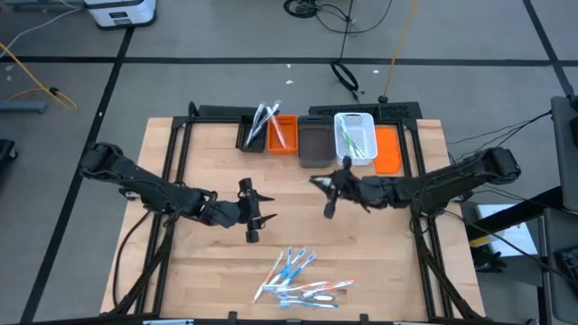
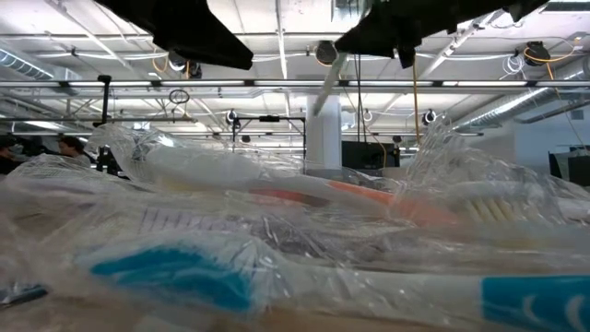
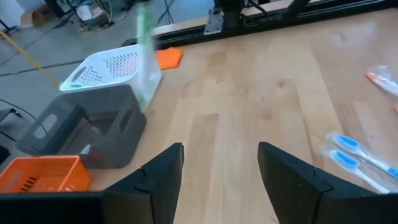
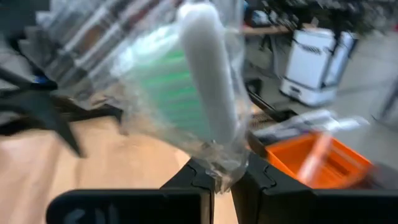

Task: Pick & Place Toothbrushes
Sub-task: Put the green toothbrush into the white bin

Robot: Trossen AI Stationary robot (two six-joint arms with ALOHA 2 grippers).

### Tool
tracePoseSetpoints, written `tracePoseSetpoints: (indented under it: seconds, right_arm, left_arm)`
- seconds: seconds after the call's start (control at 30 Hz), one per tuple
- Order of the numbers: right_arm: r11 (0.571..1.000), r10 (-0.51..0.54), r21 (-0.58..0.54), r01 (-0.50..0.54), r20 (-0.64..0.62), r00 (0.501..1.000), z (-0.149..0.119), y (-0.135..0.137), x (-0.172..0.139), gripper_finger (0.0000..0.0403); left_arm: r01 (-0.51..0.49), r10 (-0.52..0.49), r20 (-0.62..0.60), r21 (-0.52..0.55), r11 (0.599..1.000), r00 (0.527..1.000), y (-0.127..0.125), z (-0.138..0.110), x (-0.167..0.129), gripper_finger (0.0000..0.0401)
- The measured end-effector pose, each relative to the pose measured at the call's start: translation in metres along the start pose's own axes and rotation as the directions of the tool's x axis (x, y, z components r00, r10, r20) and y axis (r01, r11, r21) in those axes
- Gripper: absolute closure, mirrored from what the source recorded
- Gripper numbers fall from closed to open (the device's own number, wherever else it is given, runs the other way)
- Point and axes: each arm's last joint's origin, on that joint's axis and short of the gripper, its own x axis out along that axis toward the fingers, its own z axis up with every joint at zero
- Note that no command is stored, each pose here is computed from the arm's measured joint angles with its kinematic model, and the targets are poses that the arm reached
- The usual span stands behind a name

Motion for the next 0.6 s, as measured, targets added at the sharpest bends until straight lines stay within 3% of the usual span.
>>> tracePoseSetpoints:
  seconds: [0.3, 0.43, 0.6]
  right_arm:
    - [0.967, -0.208, 0.124, 0.223, -0.127, 0.97, 0.006, -0.059, -0.005, 0.0386]
    - [0.935, -0.303, 0.116, 0.336, -0.235, 0.924, 0.008, -0.083, -0.005, 0.0386]
    - [0.903, -0.341, 0.142, 0.407, -0.341, 0.876, 0.018, -0.109, -0.005, 0.0386]
  left_arm:
    - [0.048, -0.048, 0.001, -0.007, 0.999, 0.999, -0.001, 0.0, 0.0, 0.0209]
    - [0.045, -0.045, 0.0, -0.008, 0.999, 0.999, -0.001, 0.0, 0.0, 0.0209]
    - [0.044, -0.044, 0.007, -0.011, 0.999, 0.999, -0.001, 0.001, 0.001, 0.021]
